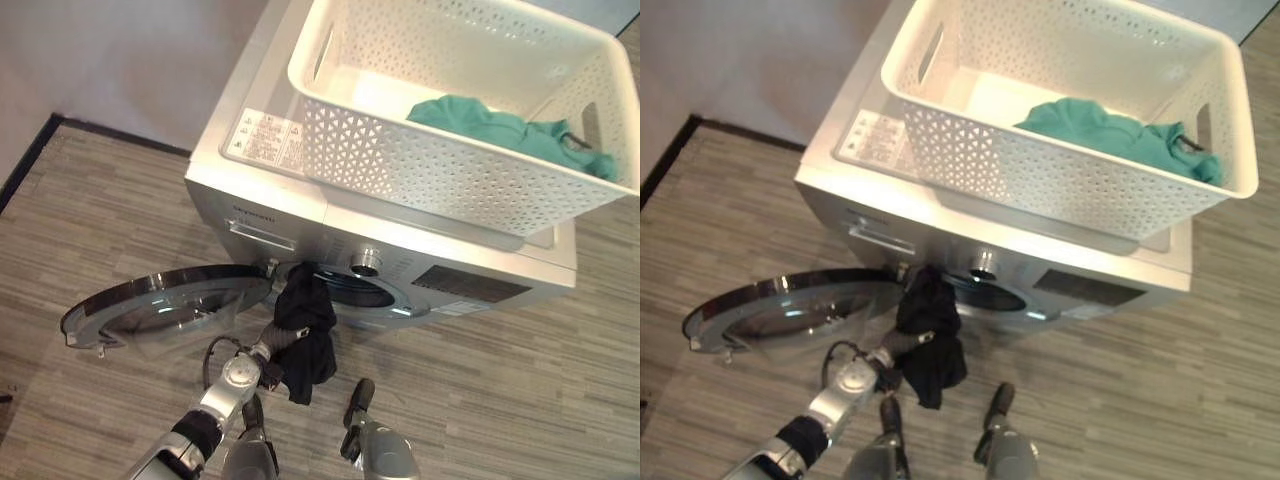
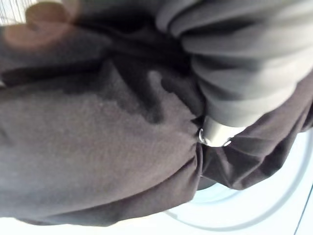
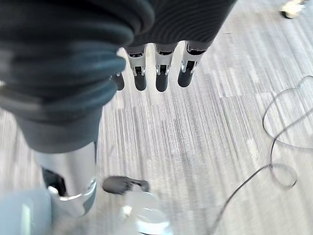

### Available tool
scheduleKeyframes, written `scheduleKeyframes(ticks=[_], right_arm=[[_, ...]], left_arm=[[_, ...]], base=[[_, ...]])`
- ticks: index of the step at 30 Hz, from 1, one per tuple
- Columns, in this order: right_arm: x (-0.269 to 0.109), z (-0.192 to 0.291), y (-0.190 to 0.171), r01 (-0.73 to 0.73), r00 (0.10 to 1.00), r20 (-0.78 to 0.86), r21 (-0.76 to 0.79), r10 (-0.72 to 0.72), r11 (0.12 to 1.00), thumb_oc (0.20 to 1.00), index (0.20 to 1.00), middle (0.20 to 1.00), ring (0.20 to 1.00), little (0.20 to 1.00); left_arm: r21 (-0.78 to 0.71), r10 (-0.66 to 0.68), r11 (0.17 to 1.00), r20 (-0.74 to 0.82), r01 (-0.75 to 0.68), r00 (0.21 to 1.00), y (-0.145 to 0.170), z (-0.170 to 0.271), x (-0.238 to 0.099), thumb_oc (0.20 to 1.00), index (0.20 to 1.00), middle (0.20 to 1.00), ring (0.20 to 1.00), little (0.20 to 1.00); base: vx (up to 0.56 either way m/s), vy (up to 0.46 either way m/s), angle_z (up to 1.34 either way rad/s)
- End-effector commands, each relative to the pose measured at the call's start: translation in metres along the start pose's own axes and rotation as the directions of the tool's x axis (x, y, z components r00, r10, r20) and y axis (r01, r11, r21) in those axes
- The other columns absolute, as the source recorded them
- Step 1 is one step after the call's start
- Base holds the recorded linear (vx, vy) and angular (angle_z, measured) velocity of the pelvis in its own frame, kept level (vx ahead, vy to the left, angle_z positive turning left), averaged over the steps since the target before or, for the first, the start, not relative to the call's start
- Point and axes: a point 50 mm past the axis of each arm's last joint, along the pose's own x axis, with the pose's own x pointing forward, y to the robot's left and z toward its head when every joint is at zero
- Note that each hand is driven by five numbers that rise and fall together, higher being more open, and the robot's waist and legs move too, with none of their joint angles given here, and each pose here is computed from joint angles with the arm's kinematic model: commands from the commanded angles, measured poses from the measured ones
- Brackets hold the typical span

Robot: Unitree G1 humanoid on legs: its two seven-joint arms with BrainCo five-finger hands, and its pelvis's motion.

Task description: Grab the laundry basket,head to the washer,open it,put in the laundry and shut it.

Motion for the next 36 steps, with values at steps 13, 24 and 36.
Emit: scheduleKeyframes(ticks=[13,24,36], right_arm=[[0.014,0.098,0.059,0.089,0.993,0.114,-0.567,-0.029,0.819,1.0,1.0,1.0,1.0,1.0],[0.015,0.029,0.053,-0.008,0.996,-0.076,-0.634,-0.052,0.773,1.0,1.0,1.0,1.0,1.0],[-0.013,0.168,0.117,0.099,0.843,0.47,-0.614,0.262,0.783,1.0,1.0,1.0,1.0,1.0]], left_arm=[[-0.091,0.022,0.996,0.259,0.002,0.966,-0.027,0.126,0.064,0.2,0.2,0.2,0.2,0.2],[-0.182,0.057,0.983,0.261,-0.009,0.964,-0.03,0.135,0.067,0.2,0.2,0.2,0.2,0.2],[-0.38,0.518,0.851,0.494,-0.363,0.698,0.115,0.289,0.028,0.2,0.2,0.2,0.2,0.2]], base=[[-0.1,-0.027,0.03],[-0.02,-0.007,0.04],[-0.01,0.005,-0.22]])
